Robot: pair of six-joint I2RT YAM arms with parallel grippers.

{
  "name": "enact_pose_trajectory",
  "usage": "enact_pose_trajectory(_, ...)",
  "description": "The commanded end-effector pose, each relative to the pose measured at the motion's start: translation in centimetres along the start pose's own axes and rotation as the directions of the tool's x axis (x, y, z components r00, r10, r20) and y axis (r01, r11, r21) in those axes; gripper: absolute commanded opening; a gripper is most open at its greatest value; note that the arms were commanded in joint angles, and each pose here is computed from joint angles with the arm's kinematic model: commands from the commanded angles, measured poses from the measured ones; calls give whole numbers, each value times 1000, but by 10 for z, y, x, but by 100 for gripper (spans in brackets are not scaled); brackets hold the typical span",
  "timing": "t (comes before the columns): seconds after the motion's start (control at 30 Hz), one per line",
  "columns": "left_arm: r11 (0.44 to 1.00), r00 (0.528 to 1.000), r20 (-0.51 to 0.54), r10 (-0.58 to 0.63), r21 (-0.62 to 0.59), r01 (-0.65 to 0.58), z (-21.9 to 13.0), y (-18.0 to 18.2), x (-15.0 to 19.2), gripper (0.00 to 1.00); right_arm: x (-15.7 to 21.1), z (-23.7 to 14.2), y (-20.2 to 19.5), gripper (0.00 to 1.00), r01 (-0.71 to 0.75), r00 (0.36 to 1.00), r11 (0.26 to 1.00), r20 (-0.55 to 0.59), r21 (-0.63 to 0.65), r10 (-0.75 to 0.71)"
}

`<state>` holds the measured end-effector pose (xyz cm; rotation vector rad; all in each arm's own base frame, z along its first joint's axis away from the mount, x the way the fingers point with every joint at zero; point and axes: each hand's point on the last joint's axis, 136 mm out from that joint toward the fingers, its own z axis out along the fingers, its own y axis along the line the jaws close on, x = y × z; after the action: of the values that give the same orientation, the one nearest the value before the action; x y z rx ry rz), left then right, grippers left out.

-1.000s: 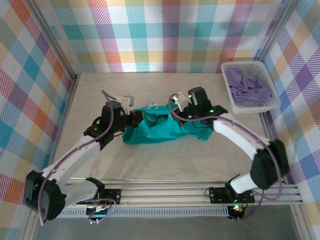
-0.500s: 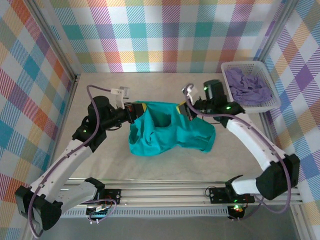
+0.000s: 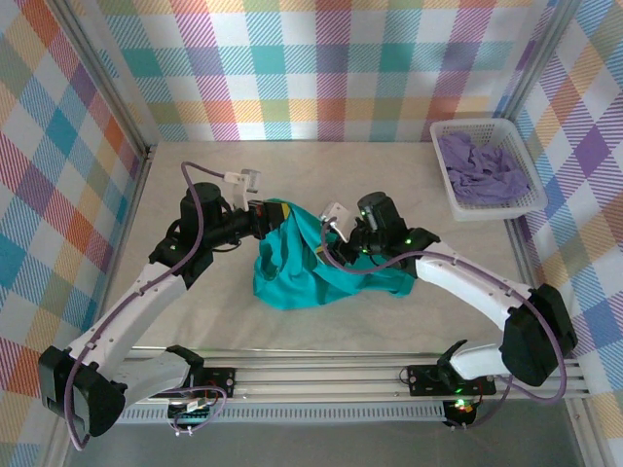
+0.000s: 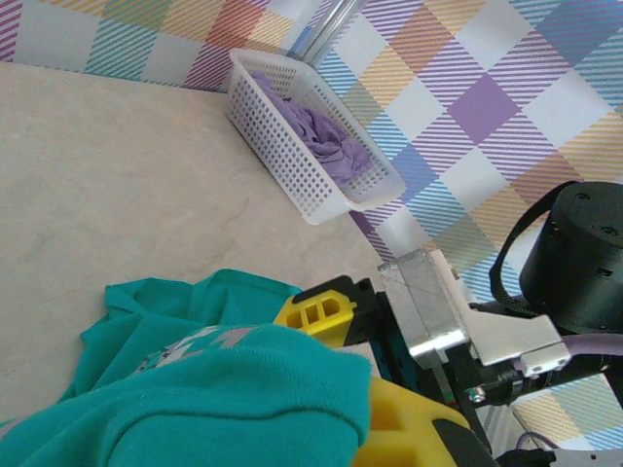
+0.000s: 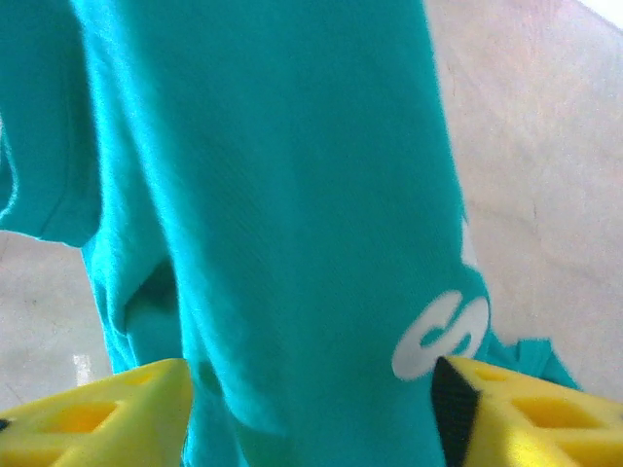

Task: Fold the inside-out t-shirt

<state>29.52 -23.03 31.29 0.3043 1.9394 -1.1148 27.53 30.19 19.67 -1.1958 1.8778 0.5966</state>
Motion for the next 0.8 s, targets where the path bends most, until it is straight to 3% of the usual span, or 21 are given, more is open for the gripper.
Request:
enact_pose_trajectory(0.0, 997, 997, 47, 55, 54, -57, -4, -17, -20, 0, -19, 10, 1, 72, 25, 997, 1000, 67, -6, -25)
enact_pose_trajectory(0.13, 997, 997, 50, 56, 46, -58, -6, -16, -18, 0, -31, 30, -11, 68, -11, 997, 1000, 72, 15, 10)
enact_pose_trajectory(0.23, 998, 996, 66, 53, -29, -51, -9, -2, -18, 0, -39, 31, -13, 31, -55, 995, 998, 82, -17, 56)
enact_pose_trajectory(0.27, 995, 996, 76, 51, -92, -44, -10, 9, -18, 0, -44, 24, -10, 18, -79, 992, 995, 92, -66, 84)
enact_pose_trajectory(0.33, 960, 993, 106, 45, -281, -14, -16, 45, -21, 0, -52, 2, 1, 1, -147, 977, 967, 124, -210, 175)
enact_pose_trajectory(0.43, 801, 989, 132, 63, -598, 29, -31, 110, -23, 1, -67, -30, 27, 0, -226, 939, 864, 135, -449, 316)
enact_pose_trajectory(0.53, 693, 995, 59, 85, -721, -17, -27, 141, -23, 6, -76, -42, 44, 0, -268, 912, 769, 104, -581, 397)
enact_pose_trajectory(0.63, 689, 998, -30, 47, -723, -54, -16, 146, -9, 15, -80, -41, 42, 0, -309, 887, 739, 99, -599, 451)
enact_pose_trajectory(0.77, 723, 998, -28, 55, -689, -59, -27, 129, 9, 42, -81, -33, 30, 0, -377, 859, 722, 73, -580, 508)
